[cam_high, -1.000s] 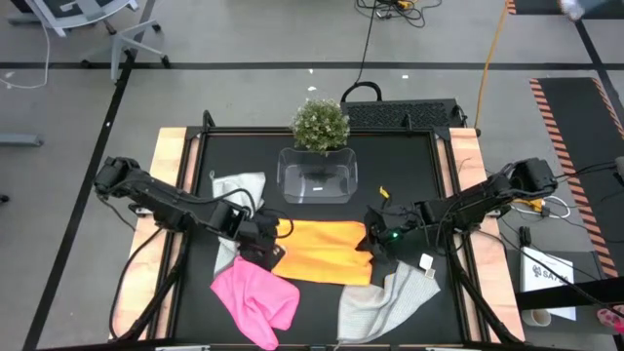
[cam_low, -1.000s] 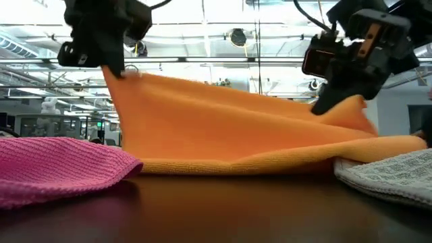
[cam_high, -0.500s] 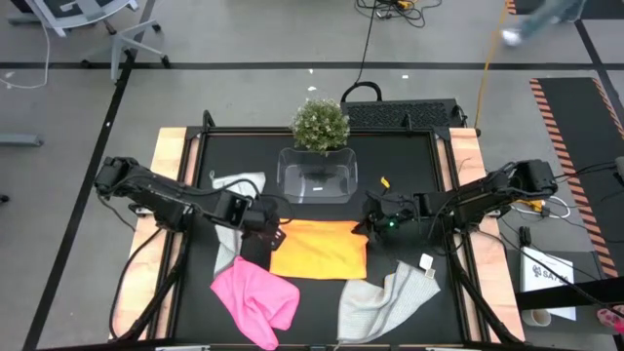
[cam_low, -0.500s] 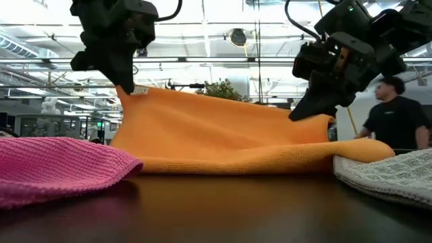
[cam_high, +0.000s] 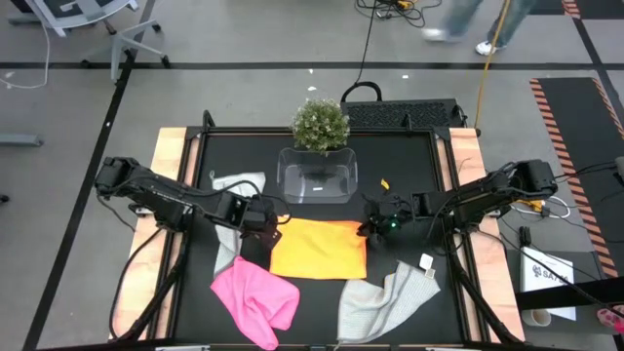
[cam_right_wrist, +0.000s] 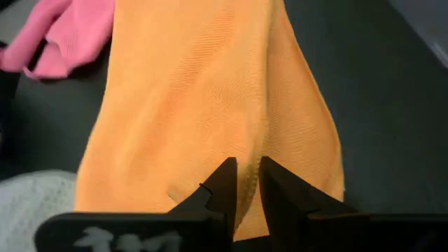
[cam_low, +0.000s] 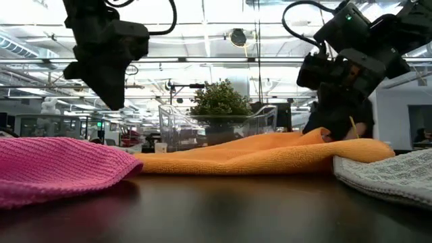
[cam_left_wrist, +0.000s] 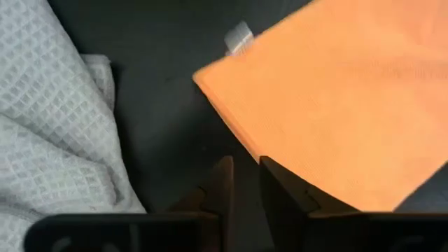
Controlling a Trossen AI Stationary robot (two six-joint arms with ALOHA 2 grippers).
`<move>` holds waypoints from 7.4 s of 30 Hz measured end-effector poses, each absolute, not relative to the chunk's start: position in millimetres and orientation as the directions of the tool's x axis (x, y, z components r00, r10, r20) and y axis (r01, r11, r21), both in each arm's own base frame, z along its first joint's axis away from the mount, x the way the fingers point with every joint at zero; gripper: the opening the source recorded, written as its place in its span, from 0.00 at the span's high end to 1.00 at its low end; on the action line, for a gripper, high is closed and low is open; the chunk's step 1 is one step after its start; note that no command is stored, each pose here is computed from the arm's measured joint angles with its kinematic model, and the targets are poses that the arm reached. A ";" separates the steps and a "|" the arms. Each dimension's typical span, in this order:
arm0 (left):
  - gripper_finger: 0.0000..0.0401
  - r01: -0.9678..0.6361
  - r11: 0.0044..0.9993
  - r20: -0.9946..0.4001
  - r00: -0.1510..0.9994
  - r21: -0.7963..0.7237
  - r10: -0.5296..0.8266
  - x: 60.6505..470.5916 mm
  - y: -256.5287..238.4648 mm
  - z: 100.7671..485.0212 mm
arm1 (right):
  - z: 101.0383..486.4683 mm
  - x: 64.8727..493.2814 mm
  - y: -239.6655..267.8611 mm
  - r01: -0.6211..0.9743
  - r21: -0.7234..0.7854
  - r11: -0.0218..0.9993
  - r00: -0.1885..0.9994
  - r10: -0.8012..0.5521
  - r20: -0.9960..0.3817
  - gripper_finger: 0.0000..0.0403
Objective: Fold microfiber towels
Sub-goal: Fold the orange microfiber towel on the table
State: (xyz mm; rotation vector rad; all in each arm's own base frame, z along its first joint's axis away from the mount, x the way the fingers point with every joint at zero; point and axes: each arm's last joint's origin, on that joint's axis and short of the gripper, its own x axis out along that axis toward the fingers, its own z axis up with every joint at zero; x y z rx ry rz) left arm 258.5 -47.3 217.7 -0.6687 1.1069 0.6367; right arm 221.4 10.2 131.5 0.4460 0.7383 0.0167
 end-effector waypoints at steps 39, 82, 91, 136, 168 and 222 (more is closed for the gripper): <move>0.78 -0.379 0.830 -0.868 0.440 -0.410 -0.228 312.8 -87.8 150.8 | 135.6 220.7 21.5 0.202 0.404 0.892 0.724 0.142 -0.675 1.00; 0.78 -0.448 0.820 -0.889 0.432 -0.356 -0.150 313.6 -72.5 148.3 | 133.9 248.0 28.2 0.313 0.417 0.853 0.710 0.082 -0.700 1.00; 0.78 -0.457 0.814 -0.888 0.435 -0.359 -0.148 314.3 -70.5 148.4 | 113.1 255.8 28.3 0.309 0.376 0.873 0.644 0.098 -0.758 1.00; 0.78 -0.476 0.830 -0.924 0.363 -0.292 -0.117 306.9 -69.2 145.0 | 145.4 254.4 9.6 0.332 0.338 0.880 0.647 0.048 -0.761 1.00; 0.78 -0.472 0.836 -0.933 0.340 -0.281 -0.122 304.6 -70.1 144.2 | 170.4 240.8 -3.2 0.282 0.400 0.872 0.676 0.115 -0.728 1.00; 0.78 -0.408 0.875 -0.933 0.340 -0.262 -0.121 304.6 -70.1 144.2 | 135.8 202.8 137.3 0.433 0.591 0.680 0.264 0.531 -0.805 1.00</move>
